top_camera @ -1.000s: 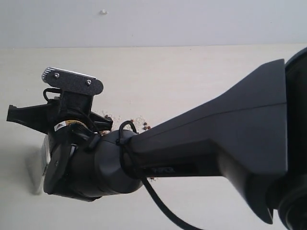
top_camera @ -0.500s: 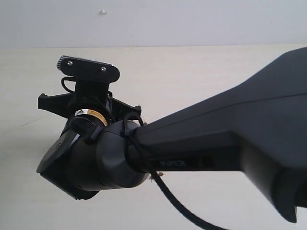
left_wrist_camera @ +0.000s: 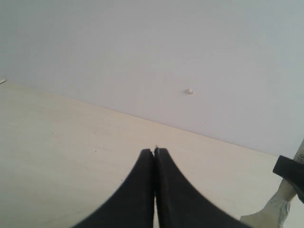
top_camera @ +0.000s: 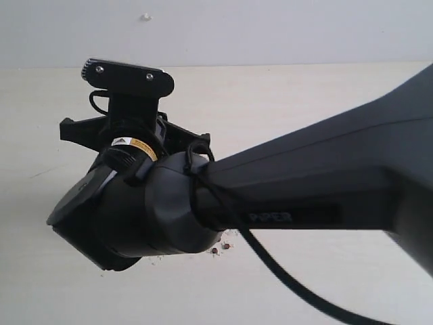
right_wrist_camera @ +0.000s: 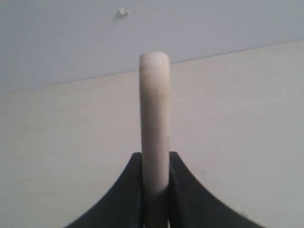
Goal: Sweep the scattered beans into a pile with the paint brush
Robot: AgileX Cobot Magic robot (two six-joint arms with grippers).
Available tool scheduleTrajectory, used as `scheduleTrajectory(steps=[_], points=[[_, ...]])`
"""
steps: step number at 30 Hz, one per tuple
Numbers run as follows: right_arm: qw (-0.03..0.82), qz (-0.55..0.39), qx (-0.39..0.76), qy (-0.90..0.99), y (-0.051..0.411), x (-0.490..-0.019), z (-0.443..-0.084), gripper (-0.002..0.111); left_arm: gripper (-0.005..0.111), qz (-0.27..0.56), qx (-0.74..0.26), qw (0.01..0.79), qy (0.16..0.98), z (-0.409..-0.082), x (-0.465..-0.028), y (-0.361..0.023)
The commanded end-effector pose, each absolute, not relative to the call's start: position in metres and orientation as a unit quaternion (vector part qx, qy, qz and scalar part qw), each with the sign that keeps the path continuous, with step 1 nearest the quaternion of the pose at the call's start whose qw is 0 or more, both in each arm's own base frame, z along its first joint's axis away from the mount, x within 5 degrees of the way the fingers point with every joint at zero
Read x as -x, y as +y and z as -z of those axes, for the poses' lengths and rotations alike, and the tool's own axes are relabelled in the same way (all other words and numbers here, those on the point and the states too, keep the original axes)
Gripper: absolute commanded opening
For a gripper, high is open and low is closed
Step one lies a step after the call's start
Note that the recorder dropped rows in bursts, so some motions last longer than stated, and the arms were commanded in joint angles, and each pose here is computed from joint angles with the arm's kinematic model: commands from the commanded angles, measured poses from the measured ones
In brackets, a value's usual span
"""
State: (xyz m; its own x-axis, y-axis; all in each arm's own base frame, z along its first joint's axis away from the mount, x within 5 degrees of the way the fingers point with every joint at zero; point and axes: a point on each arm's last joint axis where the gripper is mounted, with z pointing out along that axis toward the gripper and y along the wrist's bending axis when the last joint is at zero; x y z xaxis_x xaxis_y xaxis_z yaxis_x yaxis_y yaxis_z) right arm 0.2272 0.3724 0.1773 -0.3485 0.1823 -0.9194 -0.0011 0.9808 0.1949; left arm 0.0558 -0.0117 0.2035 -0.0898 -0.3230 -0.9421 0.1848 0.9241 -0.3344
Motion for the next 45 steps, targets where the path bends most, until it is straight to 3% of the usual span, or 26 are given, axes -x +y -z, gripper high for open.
scheduleTrajectory(steps=[1,9,16,23,32,36,40,45], points=[[0.589,-0.141,-0.026,0.795,0.38,-0.227,-0.197,0.0,0.0,0.194,0.048,0.675,0.71,-0.204,-0.055,-0.012],[0.623,-0.2,-0.056,0.754,0.377,-0.255,-0.19,0.0,0.0,0.194,0.048,0.675,0.71,-0.204,-0.055,-0.012],[0.59,-0.212,-0.097,0.773,0.362,-0.293,-0.152,0.0,0.0,0.194,0.048,0.675,0.71,-0.204,-0.055,-0.012],[0.544,-0.203,-0.183,0.793,0.352,-0.296,-0.131,0.0,0.0,0.194,0.048,0.675,0.71,-0.204,-0.055,-0.012],[0.565,-0.034,-0.204,0.799,0.324,-0.289,-0.154,0.0,0.0,0.194,0.048,0.675,0.71,-0.204,-0.055,-0.012],[0.574,-0.059,-0.181,0.796,0.332,-0.281,-0.171,0.0,0.0,0.194,0.048,0.675,0.71,-0.204,-0.055,-0.012],[0.625,-0.129,-0.13,0.759,0.341,-0.28,-0.215,0.0,0.0,0.194,0.048,0.675,0.71,-0.204,-0.055,-0.012],[0.689,-0.097,0.021,0.718,0.345,-0.279,-0.253,0.0,0.0,0.194,0.048,0.675,0.71,-0.204,-0.055,-0.012]])
